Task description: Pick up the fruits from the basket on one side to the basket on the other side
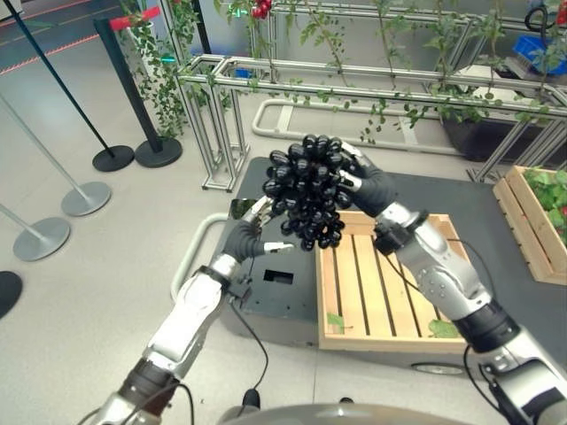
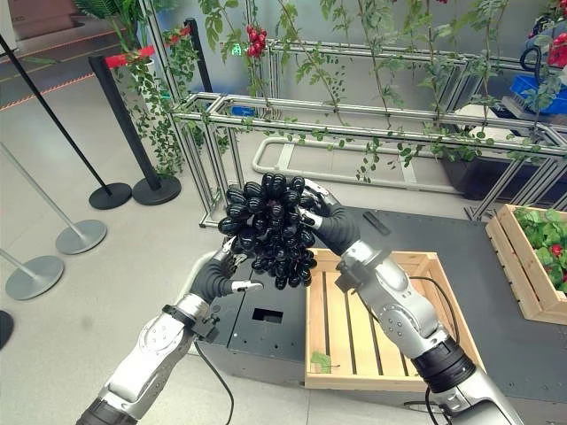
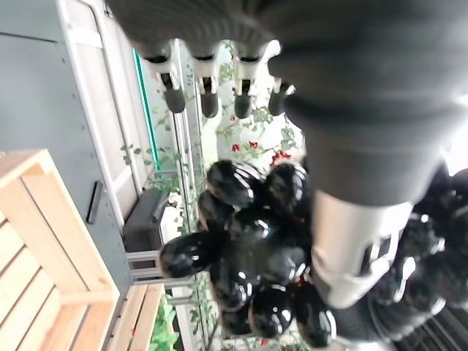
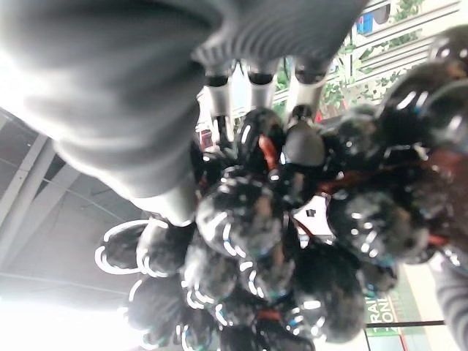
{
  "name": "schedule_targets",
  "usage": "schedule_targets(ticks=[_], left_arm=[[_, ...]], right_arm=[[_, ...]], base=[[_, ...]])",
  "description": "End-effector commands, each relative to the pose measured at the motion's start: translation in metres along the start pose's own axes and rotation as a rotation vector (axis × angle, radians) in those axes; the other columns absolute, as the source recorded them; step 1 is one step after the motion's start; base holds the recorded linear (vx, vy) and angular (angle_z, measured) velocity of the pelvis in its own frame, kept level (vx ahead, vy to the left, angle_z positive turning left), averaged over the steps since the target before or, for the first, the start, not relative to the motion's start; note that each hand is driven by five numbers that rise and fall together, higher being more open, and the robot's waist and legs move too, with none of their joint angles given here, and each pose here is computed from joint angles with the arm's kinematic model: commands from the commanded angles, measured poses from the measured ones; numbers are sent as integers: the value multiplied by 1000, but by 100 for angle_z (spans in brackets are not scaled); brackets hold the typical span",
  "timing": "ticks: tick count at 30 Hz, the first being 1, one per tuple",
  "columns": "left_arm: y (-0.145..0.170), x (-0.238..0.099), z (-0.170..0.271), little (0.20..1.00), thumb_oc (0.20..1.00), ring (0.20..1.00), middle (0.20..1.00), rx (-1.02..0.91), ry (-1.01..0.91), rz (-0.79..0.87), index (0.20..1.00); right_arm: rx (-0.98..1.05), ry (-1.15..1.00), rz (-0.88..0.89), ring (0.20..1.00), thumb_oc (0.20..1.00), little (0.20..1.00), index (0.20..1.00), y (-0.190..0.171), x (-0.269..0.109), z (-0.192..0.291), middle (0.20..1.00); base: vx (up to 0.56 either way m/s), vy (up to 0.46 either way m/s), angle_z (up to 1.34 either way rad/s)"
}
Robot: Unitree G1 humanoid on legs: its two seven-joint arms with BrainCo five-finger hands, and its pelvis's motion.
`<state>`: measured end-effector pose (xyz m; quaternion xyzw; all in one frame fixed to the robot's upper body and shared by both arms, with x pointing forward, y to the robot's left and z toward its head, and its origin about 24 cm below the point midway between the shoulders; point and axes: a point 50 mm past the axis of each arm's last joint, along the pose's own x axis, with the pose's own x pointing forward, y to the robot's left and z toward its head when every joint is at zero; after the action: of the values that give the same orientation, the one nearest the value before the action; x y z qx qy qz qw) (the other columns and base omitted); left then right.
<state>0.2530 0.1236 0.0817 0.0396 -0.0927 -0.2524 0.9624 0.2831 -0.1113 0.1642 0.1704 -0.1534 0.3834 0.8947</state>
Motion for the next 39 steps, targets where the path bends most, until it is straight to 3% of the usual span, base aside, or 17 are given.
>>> schedule_targets(ticks=[1,29,30,31,32,33,34,39], left_arm=[[-1,17,16,1000,1000,1000,1000,7,-94,-47,1000],[-17,30,12,1000,1000,1000,1000,-86,-82,-72,1000],[-18,30,12,953,953,953,953,-94,-81,-72,953],[-18,30,11,548,548,548,548,-99,-79,-71,548],[-18,30,11,451,451,451,451,-99,-79,-71,451],[-18,30,11,288,288,288,288,-103,-79,-69,288],[-18,30,11,200,200,200,200,-110,-80,-66,200],[-18,29,9,200,200,200,200,-119,-72,-56,200]], right_arm=[[-24,-214,134,200,200,200,200,24,28,38,200],[158,-153,257,200,200,200,200,65,42,3,200],[172,-149,248,200,200,200,200,65,41,1,200],[183,-151,240,200,200,200,200,64,40,0,200],[183,-151,240,200,200,200,200,64,40,0,200],[193,-151,236,200,200,200,200,64,40,-1,200],[200,-151,231,200,200,200,200,64,40,-2,200],[224,-152,195,200,200,200,200,59,36,-5,200]], base=[[0,0,0],[0,1,2],[0,0,0],[0,0,0],[0,0,0],[0,0,0],[0,0,0],[0,0,0]])
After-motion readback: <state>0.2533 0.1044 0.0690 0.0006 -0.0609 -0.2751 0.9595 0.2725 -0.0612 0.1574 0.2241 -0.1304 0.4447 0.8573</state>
